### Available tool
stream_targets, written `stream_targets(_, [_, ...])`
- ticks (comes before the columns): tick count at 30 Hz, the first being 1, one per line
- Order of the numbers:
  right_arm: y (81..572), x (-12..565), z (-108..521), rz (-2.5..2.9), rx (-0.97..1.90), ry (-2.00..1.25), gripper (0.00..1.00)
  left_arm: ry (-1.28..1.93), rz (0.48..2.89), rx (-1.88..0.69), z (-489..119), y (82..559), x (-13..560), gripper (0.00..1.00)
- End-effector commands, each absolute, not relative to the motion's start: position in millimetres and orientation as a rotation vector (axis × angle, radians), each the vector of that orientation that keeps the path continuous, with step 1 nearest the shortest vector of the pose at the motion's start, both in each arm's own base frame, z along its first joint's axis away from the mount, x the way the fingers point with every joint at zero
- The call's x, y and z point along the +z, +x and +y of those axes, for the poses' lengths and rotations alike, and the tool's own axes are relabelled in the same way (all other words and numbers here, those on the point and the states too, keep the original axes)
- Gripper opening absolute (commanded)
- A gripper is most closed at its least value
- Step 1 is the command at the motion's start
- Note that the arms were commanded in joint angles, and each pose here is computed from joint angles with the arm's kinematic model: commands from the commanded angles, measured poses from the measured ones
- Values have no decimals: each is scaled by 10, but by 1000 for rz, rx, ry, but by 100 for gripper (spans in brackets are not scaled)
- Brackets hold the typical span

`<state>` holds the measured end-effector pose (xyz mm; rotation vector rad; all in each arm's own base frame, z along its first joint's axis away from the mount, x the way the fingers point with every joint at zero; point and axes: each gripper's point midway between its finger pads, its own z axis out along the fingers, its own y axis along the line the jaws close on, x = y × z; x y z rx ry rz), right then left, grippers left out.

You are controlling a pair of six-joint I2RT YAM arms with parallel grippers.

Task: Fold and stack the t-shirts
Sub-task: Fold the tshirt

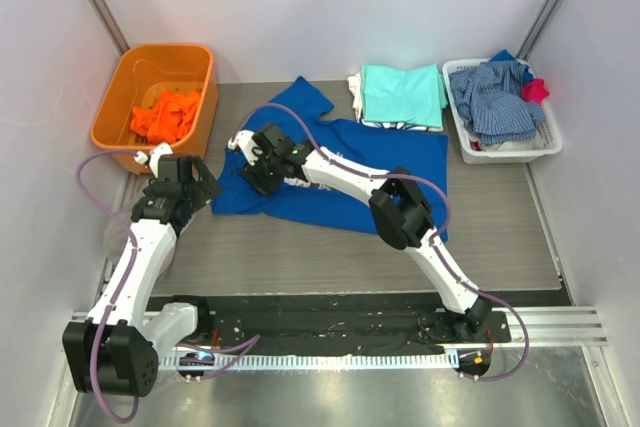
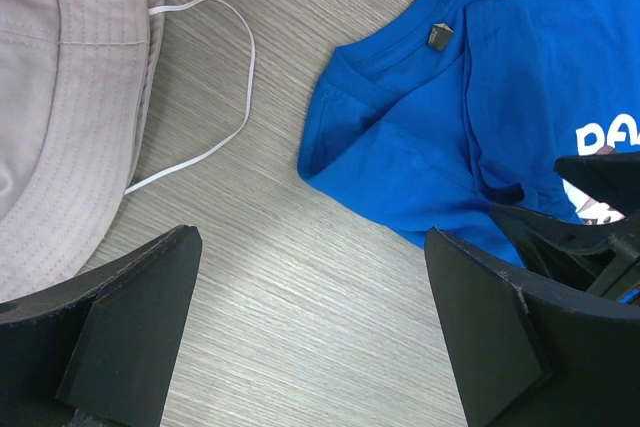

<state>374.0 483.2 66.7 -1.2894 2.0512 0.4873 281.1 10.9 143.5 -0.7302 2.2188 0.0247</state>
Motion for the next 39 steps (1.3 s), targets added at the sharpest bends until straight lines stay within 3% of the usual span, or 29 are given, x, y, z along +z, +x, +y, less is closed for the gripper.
stream_targets(1, [3822,1095,4947,1963,516,-1238,60,-732,2186,7,129,2861,1495,100])
stream_targets(14, [3853,1094,4927,1972,505,-1221,1,-737,2188,6,139,2855,1478,100])
stream_targets(39, [4551,1456,4460,1982,391,-941,1,-745,2191,-1,145,2877,1458,100])
